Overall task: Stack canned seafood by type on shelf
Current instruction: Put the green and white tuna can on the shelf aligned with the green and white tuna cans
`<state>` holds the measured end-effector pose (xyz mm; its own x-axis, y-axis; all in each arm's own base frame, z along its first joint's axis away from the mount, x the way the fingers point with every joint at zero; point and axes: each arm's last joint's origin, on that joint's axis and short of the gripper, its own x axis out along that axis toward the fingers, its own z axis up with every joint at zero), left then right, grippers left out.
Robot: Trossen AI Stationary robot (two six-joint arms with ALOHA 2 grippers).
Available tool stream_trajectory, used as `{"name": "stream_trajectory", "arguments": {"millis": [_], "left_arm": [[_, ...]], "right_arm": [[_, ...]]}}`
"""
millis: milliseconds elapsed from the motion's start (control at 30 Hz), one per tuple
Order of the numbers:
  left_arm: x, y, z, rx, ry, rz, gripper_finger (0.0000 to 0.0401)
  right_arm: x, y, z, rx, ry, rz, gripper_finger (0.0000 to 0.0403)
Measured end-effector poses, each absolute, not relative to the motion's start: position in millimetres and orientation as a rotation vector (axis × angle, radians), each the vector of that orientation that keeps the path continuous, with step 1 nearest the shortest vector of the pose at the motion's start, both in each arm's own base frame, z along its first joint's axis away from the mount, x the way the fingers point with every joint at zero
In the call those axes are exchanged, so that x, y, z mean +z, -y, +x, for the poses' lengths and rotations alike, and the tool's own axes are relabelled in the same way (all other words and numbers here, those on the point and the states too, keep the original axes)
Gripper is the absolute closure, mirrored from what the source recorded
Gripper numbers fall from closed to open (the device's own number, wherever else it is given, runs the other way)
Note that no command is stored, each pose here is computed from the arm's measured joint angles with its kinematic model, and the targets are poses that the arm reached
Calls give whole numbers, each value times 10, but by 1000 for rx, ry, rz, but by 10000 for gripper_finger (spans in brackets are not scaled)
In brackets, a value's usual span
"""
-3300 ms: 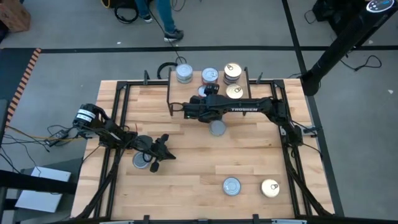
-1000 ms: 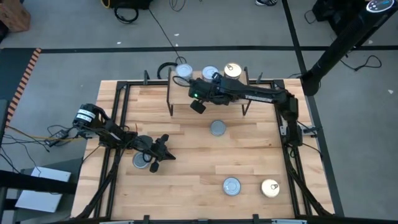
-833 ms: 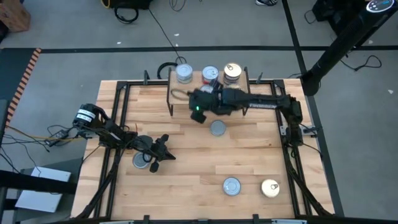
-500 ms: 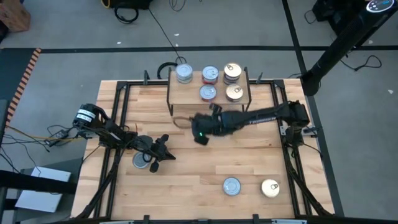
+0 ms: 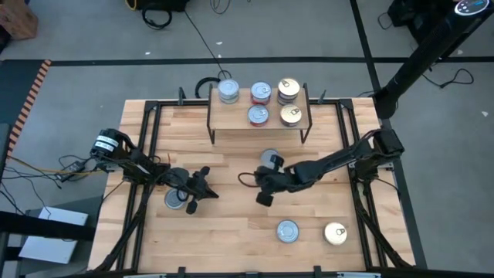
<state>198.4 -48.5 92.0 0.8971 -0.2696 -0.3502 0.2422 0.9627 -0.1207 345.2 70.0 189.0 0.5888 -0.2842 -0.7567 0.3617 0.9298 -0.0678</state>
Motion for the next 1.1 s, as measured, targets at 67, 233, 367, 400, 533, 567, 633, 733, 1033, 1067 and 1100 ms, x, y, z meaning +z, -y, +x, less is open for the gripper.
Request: {"name": "stream_trajectory", "arguments": {"millis": [67, 233, 367, 400, 533, 567, 633, 733, 1033, 1067, 1100], "left_arm": [[928, 484, 1987, -266, -365, -75, 395], [928, 480, 1988, -252, -365, -83, 395], [928, 473, 1990, -232, -362, -71, 395], [930, 471, 1992, -222, -359, -64, 395], [930, 462, 1994, -197, -354, -37, 395], [931, 462, 1994, -196, -353, -36, 395], [931, 462, 1995, -196, -353, -36, 395], [931, 462, 1995, -197, -353, -35, 395], [956, 465, 2005, -201, -324, -13, 395], [955, 464, 2005, -201, -325, -13, 395], [955, 464, 2005, -201, -325, -12, 395]], "right_arm": [[1831, -631, 3404, -391, -912, 98, 390], [1773, -451, 3391, -424, -981, 80, 362], [1670, -336, 3392, -423, -1057, 12, 336], [1646, -310, 3394, -426, -1071, 3, 330], [1525, -232, 3414, -444, -1118, -8, 313], [1510, -227, 3419, -442, -1124, -16, 310], [1455, -217, 3426, -437, -1146, -24, 309], [1425, -211, 3413, -397, -1179, 20, 316], [1461, -295, 3423, -378, -1169, 61, 395], [1486, -304, 3437, -388, -1159, 52, 396], [1520, -311, 3456, -396, -1147, 45, 396]]}}
